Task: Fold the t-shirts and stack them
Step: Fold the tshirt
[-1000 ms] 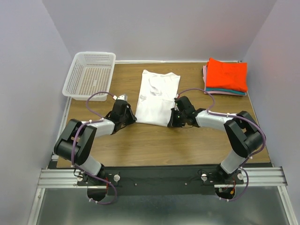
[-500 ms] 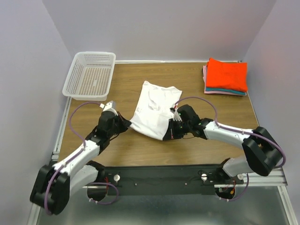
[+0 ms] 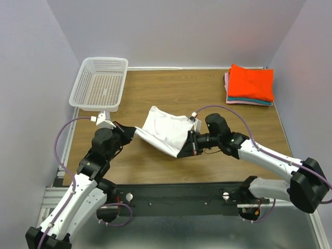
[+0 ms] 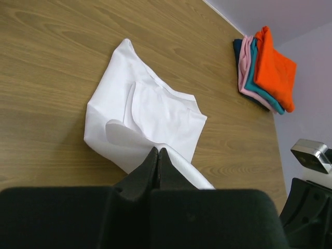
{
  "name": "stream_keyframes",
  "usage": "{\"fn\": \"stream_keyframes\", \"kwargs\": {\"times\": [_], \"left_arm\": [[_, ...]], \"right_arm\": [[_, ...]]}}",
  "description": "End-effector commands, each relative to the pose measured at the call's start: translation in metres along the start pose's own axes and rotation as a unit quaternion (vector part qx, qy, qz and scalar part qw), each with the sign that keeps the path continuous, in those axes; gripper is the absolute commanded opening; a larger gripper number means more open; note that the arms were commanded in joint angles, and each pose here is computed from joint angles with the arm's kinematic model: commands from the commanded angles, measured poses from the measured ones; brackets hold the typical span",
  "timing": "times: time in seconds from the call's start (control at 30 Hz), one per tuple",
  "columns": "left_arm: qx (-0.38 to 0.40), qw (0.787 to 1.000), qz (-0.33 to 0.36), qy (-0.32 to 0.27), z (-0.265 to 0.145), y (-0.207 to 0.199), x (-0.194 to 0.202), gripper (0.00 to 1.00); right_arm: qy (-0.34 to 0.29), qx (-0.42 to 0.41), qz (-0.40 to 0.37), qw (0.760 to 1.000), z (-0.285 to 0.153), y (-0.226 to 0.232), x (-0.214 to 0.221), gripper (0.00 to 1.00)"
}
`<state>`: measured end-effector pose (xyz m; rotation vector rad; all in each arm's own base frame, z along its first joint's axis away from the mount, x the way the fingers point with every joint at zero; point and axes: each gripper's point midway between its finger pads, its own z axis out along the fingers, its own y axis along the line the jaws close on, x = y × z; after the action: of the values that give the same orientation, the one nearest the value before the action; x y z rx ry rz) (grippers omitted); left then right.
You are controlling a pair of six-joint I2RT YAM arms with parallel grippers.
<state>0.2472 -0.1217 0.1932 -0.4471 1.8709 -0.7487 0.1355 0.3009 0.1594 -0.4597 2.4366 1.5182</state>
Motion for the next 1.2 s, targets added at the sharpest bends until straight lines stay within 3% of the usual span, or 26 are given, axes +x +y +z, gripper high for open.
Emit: {"fn": "stream_keyframes", "kwargs": {"times": [0.0, 0.23, 0.83, 1.17], "left_arm": [[-0.040, 0.999, 0.006, -0.035, 0.007, 0.006, -0.021, 0.00], [-0.061, 0.997, 0.026, -0.048, 0.032, -0.007, -0.044, 0.00], [-0.080, 0.994, 0.059, -0.040, 0.111, -0.027, -0.061, 0.00], [-0.100, 0.991, 0.085, 0.011, 0.181, -0.025, -0.050, 0.00]], "right_arm": [[0.020, -0.030, 0.007, 0.999, -0.006, 0.021, 0.004, 0.01], [-0.013, 0.005, 0.015, 1.000, -0.003, 0.007, -0.017, 0.01], [-0.069, 0.031, 0.078, 0.994, -0.026, -0.050, -0.087, 0.01], [-0.094, 0.046, 0.123, 0.987, -0.037, -0.088, -0.123, 0.01]]}}
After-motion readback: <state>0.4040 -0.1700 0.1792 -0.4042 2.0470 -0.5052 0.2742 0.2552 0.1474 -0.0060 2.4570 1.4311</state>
